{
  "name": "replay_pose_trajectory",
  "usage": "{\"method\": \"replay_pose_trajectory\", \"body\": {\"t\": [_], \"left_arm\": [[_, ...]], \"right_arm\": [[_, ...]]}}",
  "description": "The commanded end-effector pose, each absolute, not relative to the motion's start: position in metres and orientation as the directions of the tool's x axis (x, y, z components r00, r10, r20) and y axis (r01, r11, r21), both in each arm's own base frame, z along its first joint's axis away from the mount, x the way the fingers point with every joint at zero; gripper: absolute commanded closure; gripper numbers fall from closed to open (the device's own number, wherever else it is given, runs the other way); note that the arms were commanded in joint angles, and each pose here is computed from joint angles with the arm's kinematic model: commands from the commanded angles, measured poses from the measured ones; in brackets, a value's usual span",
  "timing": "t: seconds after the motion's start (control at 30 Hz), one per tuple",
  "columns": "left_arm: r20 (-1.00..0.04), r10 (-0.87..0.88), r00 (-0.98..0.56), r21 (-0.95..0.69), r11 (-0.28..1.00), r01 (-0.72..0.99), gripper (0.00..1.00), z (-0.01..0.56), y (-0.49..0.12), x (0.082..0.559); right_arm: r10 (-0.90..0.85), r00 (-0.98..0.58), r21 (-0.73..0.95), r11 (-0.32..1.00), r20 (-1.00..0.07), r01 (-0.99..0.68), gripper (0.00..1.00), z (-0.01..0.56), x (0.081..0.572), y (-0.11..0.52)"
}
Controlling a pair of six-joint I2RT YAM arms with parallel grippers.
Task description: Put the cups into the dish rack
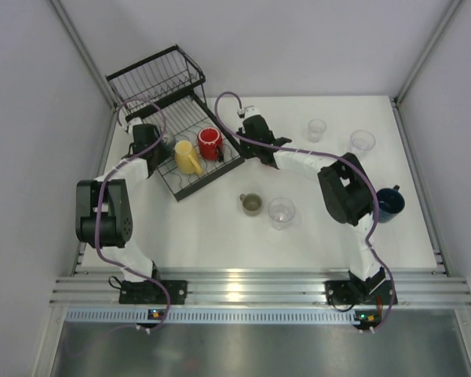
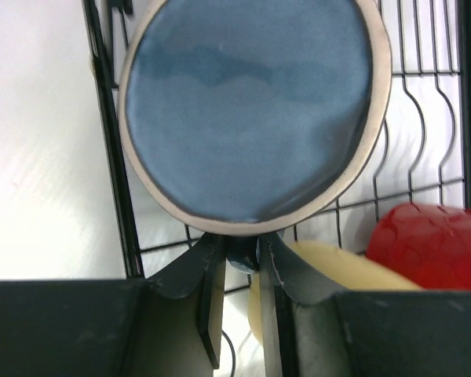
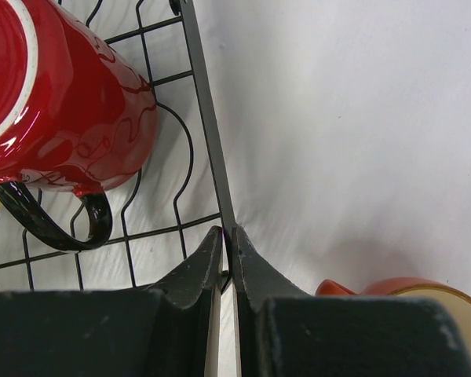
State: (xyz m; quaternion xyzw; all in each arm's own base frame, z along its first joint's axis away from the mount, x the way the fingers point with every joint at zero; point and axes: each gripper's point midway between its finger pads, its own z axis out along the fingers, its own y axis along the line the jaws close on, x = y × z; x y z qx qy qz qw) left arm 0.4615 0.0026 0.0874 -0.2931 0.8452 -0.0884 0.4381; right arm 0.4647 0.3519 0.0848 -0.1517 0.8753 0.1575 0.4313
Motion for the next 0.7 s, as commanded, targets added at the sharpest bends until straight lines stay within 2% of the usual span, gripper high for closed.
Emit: {"method": "replay_pose_trajectory", "body": {"t": [0.0,0.43,0.67], "left_arm": [[-0.754,-0.535,-0.382,-0.313,0.803,-0.507,1.0,0.099,0.036,0.472],[-0.806,-0.408,-0.429,-0.127,0.827,-0.548,1.0,0.095,0.06,0.474],[-0.818,-0.395,-0.418,-0.139,0.841,-0.523,1.0,0.108,0.057,0.483]], "right_arm": [[-0.136,-0.564,0.172,0.872,-0.814,-0.459,1.0,0.086,0.461,0.374],[-0.139,-0.573,0.169,0.876,-0.808,-0.451,1.0,0.075,0.464,0.369],[-0.136,-0.577,0.172,0.878,-0.806,-0.446,1.0,0.072,0.465,0.367]]}}
